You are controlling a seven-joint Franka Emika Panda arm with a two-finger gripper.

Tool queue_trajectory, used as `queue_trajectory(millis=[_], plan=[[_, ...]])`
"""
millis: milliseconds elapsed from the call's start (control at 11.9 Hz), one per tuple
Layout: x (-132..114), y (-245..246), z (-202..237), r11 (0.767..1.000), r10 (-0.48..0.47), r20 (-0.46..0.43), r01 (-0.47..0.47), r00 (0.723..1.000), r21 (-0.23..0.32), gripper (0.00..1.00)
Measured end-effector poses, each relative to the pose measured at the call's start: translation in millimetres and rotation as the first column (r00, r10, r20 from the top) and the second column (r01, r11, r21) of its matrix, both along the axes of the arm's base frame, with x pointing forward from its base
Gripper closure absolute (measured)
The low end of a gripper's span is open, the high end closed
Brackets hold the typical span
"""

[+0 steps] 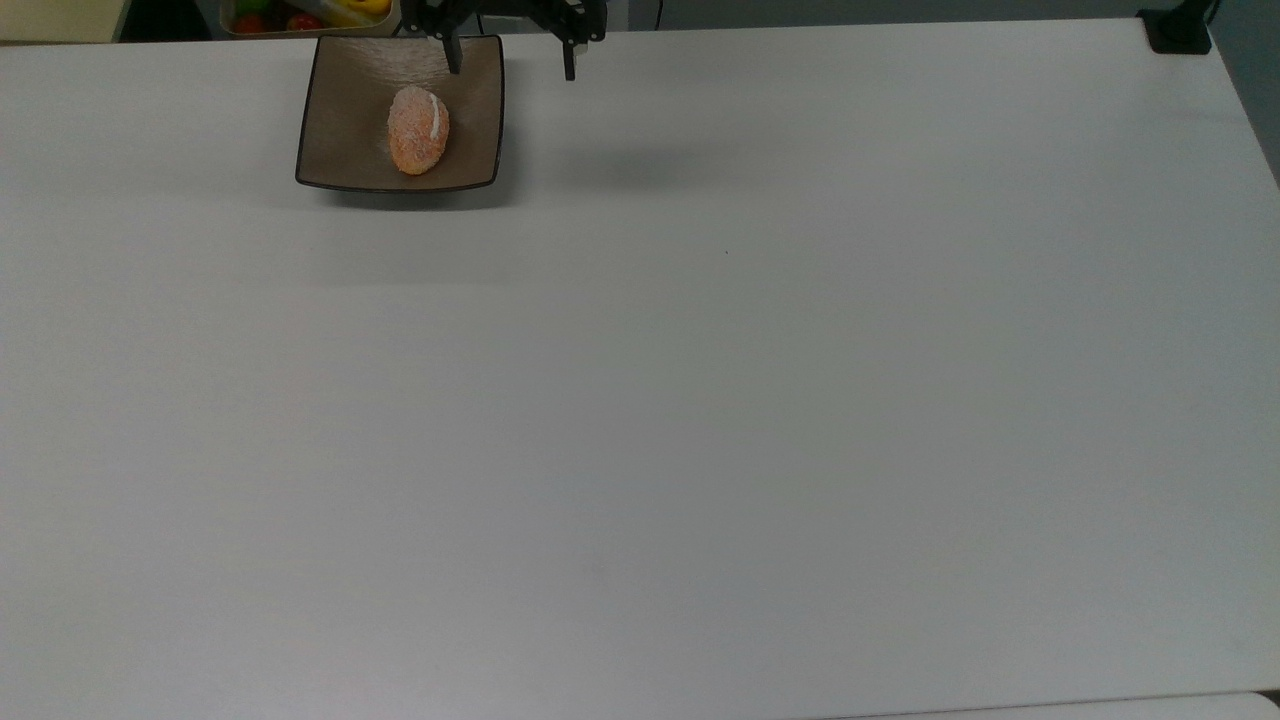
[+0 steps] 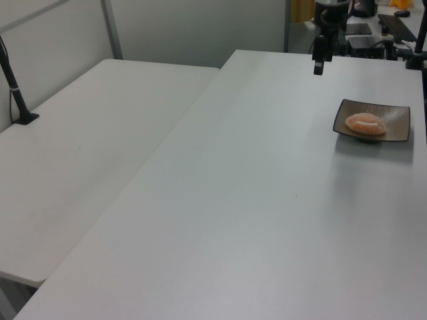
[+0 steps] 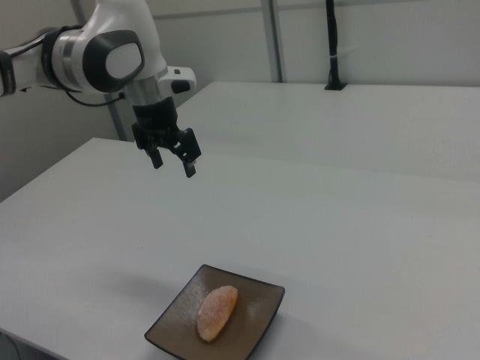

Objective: Bread is placed on a ceramic plate

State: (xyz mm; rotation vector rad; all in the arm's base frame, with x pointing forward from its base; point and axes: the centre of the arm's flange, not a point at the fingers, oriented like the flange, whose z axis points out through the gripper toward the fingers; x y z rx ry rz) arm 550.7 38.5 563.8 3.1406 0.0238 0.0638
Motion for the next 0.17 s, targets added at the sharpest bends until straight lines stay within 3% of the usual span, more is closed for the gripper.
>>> queue_trajectory(millis=[168], plan=[[6.5, -0.2, 2.9, 1.000, -0.004, 0.009, 0.004, 1.000, 0.001, 0.00]])
